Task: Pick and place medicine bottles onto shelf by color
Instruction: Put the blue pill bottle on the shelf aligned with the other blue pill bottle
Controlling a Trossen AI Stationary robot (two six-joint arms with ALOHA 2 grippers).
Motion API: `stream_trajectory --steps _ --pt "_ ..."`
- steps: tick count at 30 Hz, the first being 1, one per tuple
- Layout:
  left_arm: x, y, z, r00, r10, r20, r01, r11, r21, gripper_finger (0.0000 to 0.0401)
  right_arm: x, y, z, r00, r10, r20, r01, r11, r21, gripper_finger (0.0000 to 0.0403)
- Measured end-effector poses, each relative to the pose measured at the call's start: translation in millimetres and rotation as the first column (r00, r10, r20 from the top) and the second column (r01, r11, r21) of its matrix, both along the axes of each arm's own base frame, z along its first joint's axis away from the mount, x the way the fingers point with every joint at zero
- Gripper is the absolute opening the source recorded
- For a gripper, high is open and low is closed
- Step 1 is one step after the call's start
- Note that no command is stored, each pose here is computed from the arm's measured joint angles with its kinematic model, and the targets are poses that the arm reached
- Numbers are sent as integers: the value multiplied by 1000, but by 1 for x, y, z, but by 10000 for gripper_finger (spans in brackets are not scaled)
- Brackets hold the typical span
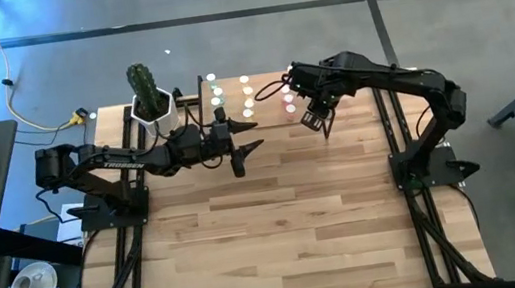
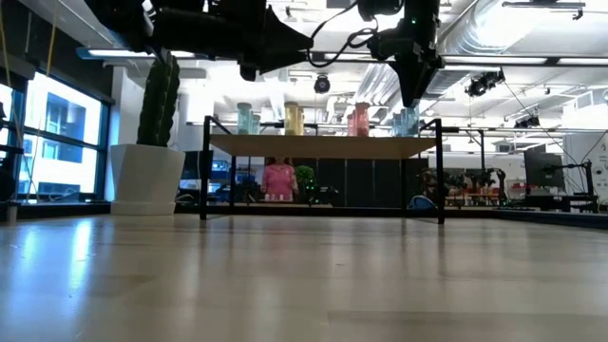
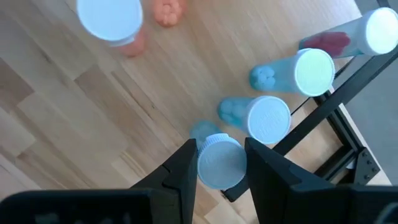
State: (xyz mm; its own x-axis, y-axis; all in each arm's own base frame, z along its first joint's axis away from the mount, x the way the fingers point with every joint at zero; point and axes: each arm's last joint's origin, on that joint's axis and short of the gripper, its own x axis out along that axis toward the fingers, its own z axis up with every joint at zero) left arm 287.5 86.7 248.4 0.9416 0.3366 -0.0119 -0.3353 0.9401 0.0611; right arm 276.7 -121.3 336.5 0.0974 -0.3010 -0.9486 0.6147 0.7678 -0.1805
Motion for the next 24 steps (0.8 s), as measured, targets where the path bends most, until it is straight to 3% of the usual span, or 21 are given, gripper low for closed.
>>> stream_trajectory --steps 24 --pt "0 0 0 1000 -1 2 1 1000 -4 225 3 -2 -5 1000 24 -19 -24 1000 11 103"
